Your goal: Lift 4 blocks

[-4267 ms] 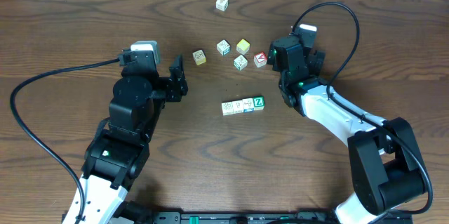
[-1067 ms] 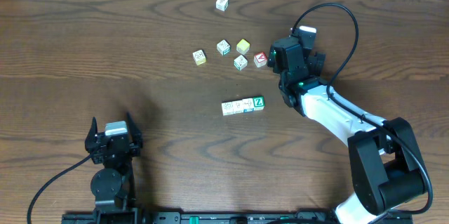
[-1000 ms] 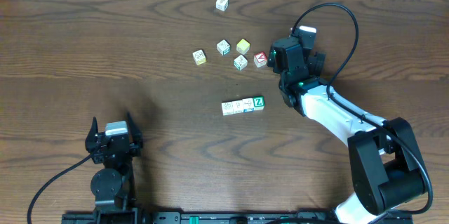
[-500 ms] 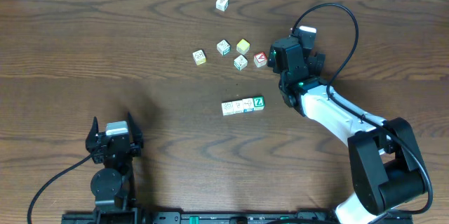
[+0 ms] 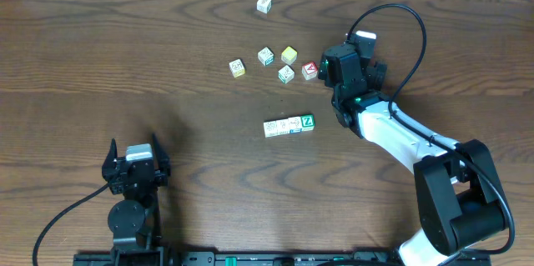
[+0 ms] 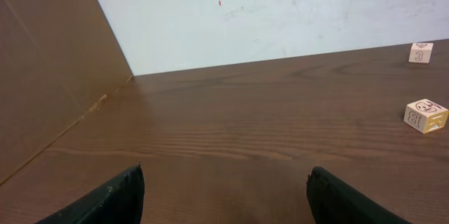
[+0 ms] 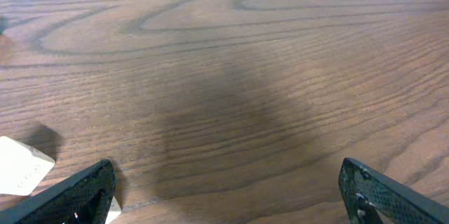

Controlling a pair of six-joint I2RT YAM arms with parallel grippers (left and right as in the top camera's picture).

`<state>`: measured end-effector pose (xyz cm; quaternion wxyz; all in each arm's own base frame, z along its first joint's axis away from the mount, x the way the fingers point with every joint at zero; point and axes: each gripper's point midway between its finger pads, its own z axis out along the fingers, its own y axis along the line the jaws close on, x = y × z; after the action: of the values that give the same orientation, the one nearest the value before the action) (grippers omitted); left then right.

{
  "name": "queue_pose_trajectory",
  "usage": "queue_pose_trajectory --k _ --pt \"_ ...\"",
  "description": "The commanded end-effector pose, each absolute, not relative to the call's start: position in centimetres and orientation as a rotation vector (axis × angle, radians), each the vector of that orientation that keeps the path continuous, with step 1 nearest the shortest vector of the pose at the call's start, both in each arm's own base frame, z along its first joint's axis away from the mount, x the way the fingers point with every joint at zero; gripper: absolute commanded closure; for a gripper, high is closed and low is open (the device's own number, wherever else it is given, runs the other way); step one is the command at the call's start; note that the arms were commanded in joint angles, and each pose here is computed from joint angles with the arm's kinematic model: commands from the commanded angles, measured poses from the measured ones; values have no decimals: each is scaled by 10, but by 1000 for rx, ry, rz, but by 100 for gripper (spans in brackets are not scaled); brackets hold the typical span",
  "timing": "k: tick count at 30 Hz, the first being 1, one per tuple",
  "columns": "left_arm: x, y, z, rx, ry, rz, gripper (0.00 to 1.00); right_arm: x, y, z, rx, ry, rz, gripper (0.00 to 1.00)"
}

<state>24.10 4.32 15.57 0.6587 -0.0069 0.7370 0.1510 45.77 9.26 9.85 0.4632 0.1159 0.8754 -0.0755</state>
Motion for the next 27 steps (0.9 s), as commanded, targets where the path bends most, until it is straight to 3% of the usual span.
queue_pose_trajectory --k 1,17,27 --pt "239 46 139 -19 1726 351 25 462 88 115 312 2112 -184 1" --pt "239 46 139 -19 1726 351 25 456 81 125 321 2104 -222 1" --pt "239 46 139 -19 1726 351 25 428 41 276 534 1745 -88 1"
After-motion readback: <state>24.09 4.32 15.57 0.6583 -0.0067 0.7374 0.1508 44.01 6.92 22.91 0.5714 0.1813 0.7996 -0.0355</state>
